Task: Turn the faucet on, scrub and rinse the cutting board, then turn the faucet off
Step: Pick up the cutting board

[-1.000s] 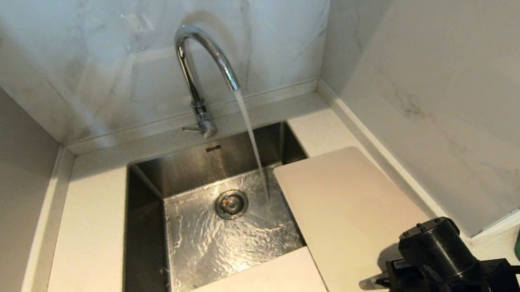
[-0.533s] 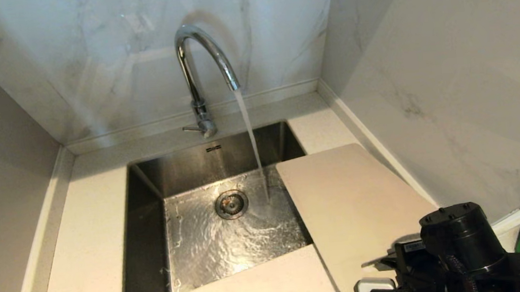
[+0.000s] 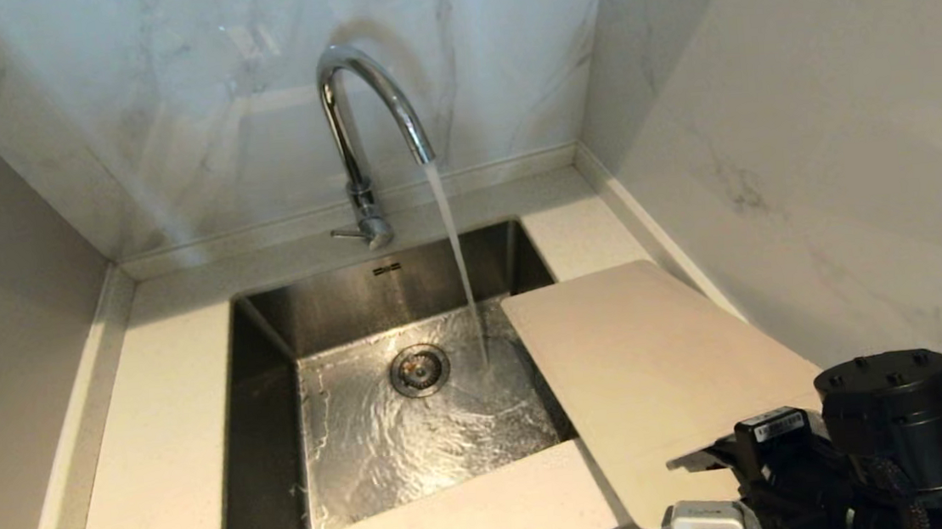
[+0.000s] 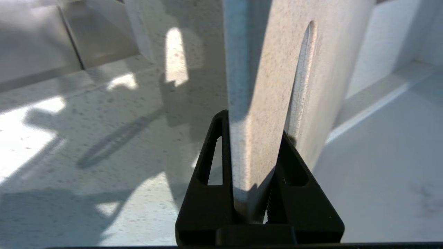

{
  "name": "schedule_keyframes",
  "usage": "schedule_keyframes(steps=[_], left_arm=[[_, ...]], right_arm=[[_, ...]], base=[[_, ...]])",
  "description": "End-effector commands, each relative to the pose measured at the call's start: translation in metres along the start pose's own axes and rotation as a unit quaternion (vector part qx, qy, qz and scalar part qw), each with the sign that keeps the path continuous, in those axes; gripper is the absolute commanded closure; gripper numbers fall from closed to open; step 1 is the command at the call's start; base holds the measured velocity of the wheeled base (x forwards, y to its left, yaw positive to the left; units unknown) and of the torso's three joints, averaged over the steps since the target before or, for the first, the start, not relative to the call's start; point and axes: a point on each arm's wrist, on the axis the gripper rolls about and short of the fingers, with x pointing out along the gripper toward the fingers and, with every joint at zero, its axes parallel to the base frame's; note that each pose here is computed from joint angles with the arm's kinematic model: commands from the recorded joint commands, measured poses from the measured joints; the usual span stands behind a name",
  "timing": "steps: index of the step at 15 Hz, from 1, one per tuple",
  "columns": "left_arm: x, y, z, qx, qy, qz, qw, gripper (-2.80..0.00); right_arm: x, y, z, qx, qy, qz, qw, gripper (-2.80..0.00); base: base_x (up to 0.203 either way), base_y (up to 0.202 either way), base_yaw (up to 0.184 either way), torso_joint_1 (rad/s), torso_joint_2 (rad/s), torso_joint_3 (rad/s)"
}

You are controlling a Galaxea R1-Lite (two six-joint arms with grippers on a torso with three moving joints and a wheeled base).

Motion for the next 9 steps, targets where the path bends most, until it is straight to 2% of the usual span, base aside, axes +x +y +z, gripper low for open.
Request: schedule_keyframes(steps=[1, 5, 9], left_arm=[[0.000, 0.000, 0.000, 0.000, 0.001, 0.000, 1.0000, 0.00], [0.000, 0.000, 0.000, 0.000, 0.000, 0.000, 1.0000, 0.00], [0.000, 0.000, 0.000, 0.000, 0.000, 0.000, 1.0000, 0.00]], right_arm=[[-0.007, -0.003, -0.001, -0.018, -0.002, -0.018, 1.000, 0.00], [-0.019, -0.009, -0.003, -0.044, -0.004, -0.070, 0.997, 0.00], [-0.030, -0.014, -0.004, -0.081, -0.001, -0.100, 0.992, 0.00]], base=[[0.000, 0.000, 0.000, 0.000, 0.00, 0.000], [0.000, 0.000, 0.000, 0.000, 0.00, 0.000], [0.000, 0.000, 0.000, 0.000, 0.00, 0.000]])
